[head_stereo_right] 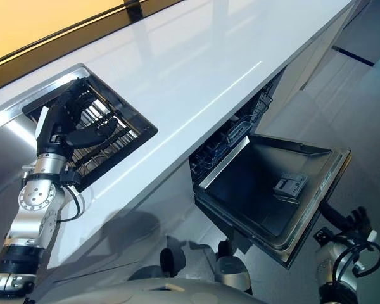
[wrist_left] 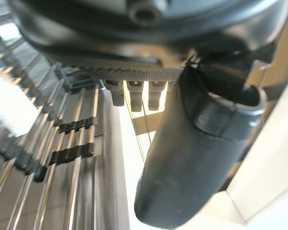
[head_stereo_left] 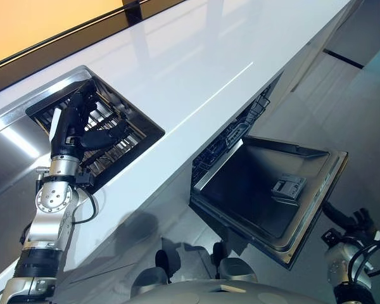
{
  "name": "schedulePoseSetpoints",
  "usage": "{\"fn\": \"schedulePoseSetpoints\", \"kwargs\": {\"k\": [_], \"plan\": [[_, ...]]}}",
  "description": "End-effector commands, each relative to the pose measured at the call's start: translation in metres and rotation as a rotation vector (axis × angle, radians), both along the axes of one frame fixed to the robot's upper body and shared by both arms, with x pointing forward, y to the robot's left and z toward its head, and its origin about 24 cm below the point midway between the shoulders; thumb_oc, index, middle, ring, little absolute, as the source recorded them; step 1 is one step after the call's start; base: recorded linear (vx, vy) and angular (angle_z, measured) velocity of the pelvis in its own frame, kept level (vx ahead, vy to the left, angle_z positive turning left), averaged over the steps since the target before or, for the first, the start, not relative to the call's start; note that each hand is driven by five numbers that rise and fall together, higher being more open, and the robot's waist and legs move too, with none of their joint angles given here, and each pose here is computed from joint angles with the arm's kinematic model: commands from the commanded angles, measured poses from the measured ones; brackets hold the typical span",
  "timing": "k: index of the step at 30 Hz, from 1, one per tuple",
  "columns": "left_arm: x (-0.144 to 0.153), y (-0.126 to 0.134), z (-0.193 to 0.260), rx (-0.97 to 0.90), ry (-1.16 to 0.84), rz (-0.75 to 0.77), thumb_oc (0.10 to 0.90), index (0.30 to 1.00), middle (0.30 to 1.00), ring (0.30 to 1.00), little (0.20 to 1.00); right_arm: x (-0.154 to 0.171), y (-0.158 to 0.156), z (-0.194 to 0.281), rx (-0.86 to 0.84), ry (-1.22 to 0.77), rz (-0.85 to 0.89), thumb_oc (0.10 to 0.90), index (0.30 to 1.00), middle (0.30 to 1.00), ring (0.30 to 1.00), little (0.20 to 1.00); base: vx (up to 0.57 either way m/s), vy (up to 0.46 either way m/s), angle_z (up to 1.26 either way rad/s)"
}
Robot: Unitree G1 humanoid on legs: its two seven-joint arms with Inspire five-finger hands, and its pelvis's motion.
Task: Pick up plates and place into dishwasher.
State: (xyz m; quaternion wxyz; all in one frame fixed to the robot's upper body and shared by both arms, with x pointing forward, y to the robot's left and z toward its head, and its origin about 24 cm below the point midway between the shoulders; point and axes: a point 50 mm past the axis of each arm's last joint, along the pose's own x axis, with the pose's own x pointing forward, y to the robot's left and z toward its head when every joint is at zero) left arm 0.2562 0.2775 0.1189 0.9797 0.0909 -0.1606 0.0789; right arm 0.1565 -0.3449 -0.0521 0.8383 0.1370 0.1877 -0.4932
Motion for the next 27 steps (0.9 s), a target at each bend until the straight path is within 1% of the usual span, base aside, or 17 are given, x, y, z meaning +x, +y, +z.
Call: {"fn": "schedulePoseSetpoints", "kwargs": {"k": [1,6,10,12,18,22,24,27], "plan": [[0.004,0.001,0.056,-0.049,-0.351,0.005,0.800,0.900,0.900,0.900,0.900,0.029,-0.033,0.055,-0.129,-0.310,-0.047,0.800,0.900,0.900,0.900,0.900,-0.14,-0.084,0.02],[0.008,-0.001,0.069,-0.060,-0.414,0.015,0.800,0.900,0.900,0.900,0.900,0.045,-0.030,0.058,-0.047,-0.411,-0.045,0.800,0.900,0.900,0.900,0.900,-0.14,-0.069,0.10],[0.010,-0.002,0.076,-0.064,-0.441,0.022,0.800,0.900,0.900,0.900,0.900,0.050,-0.033,0.055,0.008,-0.413,-0.060,0.800,0.900,0.900,0.900,0.900,-0.08,-0.013,0.11],[0.011,-0.002,0.082,-0.066,-0.468,0.025,0.800,0.900,0.900,0.900,0.900,0.052,-0.035,0.056,0.028,-0.410,-0.096,0.800,0.900,0.900,0.900,0.900,-0.11,0.027,0.02],[0.013,-0.008,0.098,-0.068,-0.532,0.019,0.800,0.900,0.900,0.900,0.900,0.063,-0.040,0.065,0.054,-0.453,-0.133,0.800,0.900,0.900,0.900,0.900,-0.10,0.054,0.08],[0.016,-0.012,0.107,-0.069,-0.563,0.017,0.800,0.900,0.900,0.900,0.900,0.071,-0.041,0.068,0.106,-0.469,-0.173,0.800,0.900,0.900,0.900,0.900,-0.08,0.072,0.00],[0.016,-0.014,0.111,-0.070,-0.574,0.015,0.800,0.900,0.900,0.900,0.900,0.075,-0.041,0.070,0.112,-0.484,-0.155,0.800,0.900,0.900,0.900,0.900,-0.04,0.073,0.00],[0.017,-0.016,0.113,-0.066,-0.588,0.018,0.800,0.900,0.900,0.900,0.900,0.089,-0.035,0.078,0.105,-0.517,-0.070,0.800,0.900,0.900,0.900,0.900,-0.04,0.079,0.01]]}}
